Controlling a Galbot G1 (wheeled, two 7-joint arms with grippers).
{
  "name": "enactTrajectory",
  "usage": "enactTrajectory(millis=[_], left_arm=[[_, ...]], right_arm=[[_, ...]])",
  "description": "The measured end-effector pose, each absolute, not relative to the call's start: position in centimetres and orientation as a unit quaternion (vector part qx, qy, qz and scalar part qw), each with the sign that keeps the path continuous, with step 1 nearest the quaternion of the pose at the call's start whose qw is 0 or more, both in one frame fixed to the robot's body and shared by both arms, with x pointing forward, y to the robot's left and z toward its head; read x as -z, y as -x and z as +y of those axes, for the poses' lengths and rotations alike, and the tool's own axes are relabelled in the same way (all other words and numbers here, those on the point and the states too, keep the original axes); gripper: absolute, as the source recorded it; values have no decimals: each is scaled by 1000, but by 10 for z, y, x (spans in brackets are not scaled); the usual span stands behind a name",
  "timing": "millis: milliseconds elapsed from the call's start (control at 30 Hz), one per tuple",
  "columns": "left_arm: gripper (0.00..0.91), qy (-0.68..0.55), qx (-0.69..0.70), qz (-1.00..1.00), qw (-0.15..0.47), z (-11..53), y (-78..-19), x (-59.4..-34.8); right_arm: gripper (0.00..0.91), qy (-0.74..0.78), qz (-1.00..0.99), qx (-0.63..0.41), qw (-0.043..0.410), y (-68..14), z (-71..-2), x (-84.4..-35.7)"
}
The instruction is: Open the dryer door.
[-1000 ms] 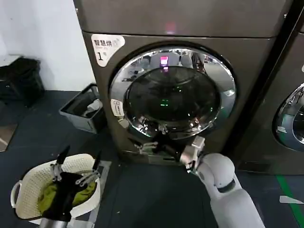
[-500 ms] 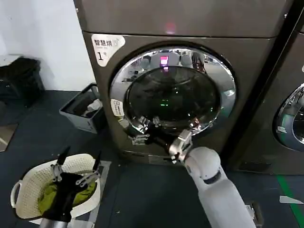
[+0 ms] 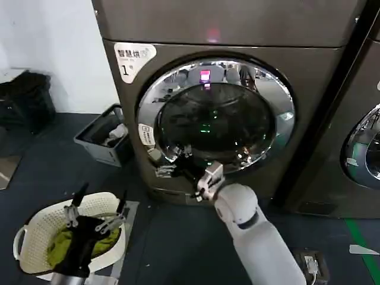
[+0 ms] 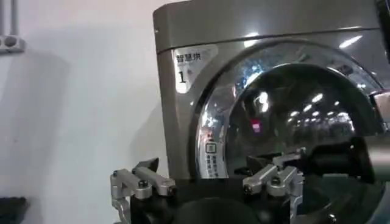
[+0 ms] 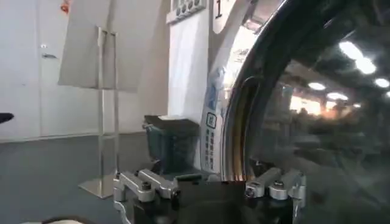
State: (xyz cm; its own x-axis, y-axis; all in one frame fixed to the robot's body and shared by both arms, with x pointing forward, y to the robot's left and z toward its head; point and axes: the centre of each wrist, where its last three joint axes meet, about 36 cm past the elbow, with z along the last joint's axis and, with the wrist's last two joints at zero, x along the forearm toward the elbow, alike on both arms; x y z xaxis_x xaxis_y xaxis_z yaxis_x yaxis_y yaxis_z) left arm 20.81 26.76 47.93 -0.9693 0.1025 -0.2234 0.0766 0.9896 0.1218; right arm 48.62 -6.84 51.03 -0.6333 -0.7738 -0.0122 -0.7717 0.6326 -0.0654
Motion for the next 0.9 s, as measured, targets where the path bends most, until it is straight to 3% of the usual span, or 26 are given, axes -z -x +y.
enactTrajectory(millis=[900], left_arm=[[907,-46,-55,990,118,266,-207,-482]], right_arm=[[907,415,909,38,11,-509,-34,-508]])
